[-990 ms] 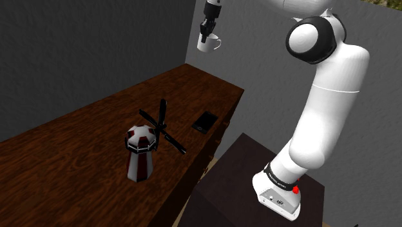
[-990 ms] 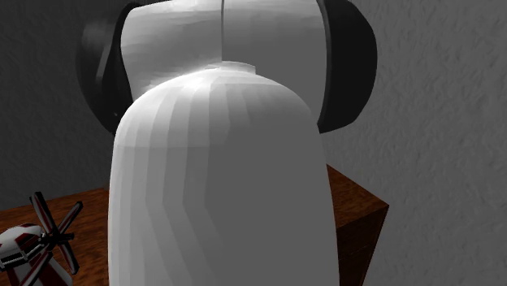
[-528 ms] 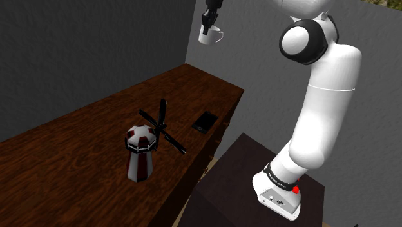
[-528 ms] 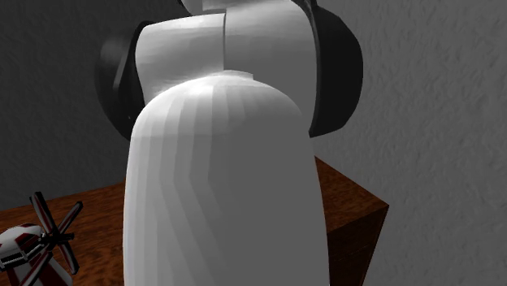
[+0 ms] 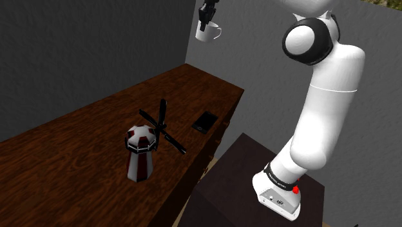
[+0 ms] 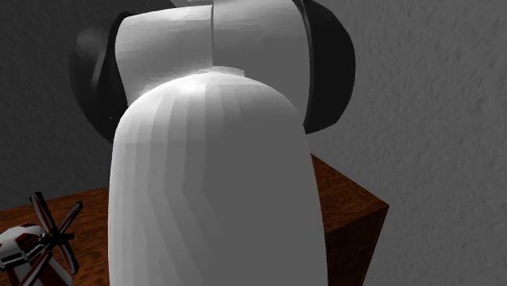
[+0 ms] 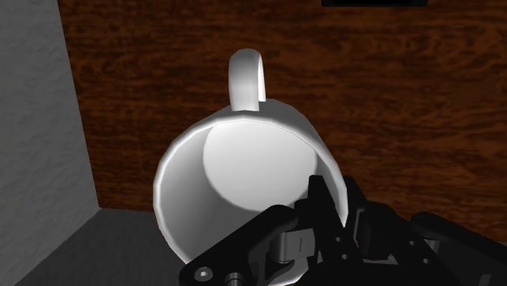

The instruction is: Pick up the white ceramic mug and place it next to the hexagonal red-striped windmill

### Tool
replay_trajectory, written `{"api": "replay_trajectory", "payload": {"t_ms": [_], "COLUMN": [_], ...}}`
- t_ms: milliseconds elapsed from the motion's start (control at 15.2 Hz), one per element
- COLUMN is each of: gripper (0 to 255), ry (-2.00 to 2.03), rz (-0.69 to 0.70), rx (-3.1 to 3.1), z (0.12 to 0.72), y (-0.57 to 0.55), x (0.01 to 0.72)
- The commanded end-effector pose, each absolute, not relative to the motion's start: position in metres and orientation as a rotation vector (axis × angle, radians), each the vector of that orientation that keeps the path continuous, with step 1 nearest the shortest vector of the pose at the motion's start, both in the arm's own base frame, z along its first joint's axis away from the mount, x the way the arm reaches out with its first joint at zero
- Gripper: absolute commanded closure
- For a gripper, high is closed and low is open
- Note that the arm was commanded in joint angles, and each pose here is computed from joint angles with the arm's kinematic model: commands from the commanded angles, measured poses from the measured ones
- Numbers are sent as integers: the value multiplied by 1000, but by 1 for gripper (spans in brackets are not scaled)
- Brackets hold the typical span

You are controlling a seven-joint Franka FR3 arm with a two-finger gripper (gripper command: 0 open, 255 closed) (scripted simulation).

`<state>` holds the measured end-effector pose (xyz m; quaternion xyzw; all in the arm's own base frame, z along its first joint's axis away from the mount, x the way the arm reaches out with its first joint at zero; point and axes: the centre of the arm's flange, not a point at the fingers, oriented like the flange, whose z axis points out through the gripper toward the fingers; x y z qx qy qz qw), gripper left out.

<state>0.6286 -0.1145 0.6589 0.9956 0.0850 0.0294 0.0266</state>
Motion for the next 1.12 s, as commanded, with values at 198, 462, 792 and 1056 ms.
{"api": "replay_trajectory", "payload": {"t_ms": [198,462,792,1056], "gripper": [255,255,255,255], "ry": [261,261,261,261], "rz": [91,91,91,91], "rx": [3076,3076,3076,3076], "z": [660,660,660,660], "y": [-50,2,67,120], "x": [621,614,605,598]}}
